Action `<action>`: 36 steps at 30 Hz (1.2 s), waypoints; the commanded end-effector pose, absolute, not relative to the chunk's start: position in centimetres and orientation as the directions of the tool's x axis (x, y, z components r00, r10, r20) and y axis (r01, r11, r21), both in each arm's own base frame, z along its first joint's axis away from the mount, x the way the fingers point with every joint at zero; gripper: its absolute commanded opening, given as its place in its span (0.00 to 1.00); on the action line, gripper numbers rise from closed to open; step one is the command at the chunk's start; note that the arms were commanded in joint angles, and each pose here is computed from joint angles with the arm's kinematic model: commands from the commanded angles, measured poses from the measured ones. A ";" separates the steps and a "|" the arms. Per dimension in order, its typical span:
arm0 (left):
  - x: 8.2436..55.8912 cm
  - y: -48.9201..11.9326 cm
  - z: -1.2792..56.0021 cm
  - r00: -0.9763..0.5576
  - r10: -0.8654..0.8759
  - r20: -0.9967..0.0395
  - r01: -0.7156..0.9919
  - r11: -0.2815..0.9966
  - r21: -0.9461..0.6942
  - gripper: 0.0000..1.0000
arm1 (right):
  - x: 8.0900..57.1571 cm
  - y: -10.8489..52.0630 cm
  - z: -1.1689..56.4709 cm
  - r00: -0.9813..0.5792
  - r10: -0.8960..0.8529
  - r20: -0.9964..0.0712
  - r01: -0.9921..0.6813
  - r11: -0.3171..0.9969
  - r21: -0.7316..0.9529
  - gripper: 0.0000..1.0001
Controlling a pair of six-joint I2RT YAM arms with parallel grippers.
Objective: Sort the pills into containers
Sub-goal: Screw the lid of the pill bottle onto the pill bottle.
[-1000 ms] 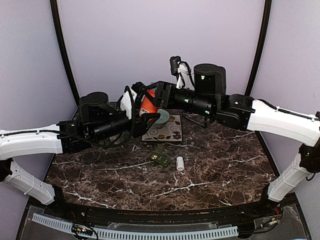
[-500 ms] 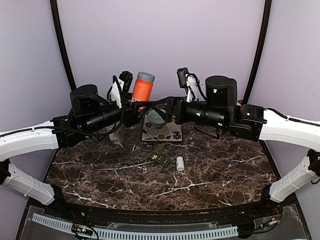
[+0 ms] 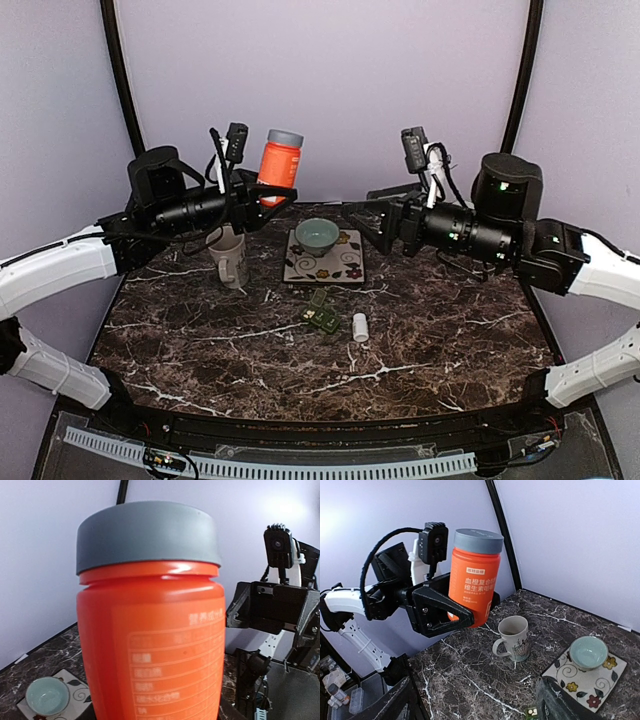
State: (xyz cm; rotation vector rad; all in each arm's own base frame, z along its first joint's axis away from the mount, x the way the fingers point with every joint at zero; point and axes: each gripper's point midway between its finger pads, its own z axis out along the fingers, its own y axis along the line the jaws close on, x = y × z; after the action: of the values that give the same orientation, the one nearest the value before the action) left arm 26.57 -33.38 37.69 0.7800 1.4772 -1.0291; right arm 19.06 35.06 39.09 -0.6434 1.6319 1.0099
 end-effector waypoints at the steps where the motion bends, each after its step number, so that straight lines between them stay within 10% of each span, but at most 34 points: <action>1: 21.9 -34.8 40.6 -0.202 -0.066 -0.977 0.978 0.041 -0.205 0.00 | 18.8 33.9 41.2 -0.216 0.104 -0.971 -0.858 0.455 0.240 0.83; 11: 18.9 -36.7 38.0 -0.364 0.135 -0.922 0.863 -0.324 -0.388 0.00 | 19.5 33.5 43.4 -0.250 0.168 -0.954 -0.909 0.299 0.291 0.86; 36: 18.2 -36.7 36.8 -0.383 0.186 -0.905 0.813 -0.398 -0.426 0.00 | 20.4 36.8 44.3 -0.388 0.208 -0.898 -0.909 0.075 0.411 0.87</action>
State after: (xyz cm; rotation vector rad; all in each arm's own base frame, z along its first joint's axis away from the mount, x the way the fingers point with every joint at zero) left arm 18.43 -36.99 35.35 1.3425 1.4484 -1.8425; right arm 21.06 36.93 41.09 -0.7515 1.5132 1.4212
